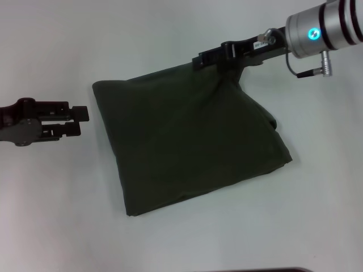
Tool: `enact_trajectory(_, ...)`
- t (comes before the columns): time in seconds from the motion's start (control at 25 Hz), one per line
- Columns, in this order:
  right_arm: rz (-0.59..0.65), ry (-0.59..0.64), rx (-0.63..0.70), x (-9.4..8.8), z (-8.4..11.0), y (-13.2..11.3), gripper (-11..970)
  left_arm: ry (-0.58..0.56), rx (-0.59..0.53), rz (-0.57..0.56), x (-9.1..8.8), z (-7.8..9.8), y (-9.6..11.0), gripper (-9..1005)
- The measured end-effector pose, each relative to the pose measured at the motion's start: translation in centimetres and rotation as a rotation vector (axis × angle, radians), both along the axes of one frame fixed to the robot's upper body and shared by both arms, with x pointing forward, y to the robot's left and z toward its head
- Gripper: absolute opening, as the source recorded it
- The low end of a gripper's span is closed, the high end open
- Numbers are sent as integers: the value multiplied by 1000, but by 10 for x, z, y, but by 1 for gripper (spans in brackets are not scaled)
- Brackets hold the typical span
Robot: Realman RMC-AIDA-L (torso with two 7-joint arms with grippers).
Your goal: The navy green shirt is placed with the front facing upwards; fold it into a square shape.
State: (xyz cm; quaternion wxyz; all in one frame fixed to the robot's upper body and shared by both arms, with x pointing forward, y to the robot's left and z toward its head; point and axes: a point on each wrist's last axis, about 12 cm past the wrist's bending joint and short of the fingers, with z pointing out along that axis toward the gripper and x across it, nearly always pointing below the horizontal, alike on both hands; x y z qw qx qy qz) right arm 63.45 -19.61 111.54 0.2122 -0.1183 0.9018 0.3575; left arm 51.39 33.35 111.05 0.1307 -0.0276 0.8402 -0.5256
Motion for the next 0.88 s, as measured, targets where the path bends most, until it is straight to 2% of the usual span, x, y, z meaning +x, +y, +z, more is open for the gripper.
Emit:
enact_trajectory(0.44, -75, -5, -66, 4, -7, -18, 837, 0, -1, 1, 0, 0, 0, 584)
enact_trajectory(0.72, -24, 15, 82, -1, 15, -18, 838, 0, -4, 0, -1, 0, 0, 584)
enact_trajectory(0.88, 8, 15, 82, -4, 14, -12, 837, -3, -5, -2, 0, 1, 0, 584)
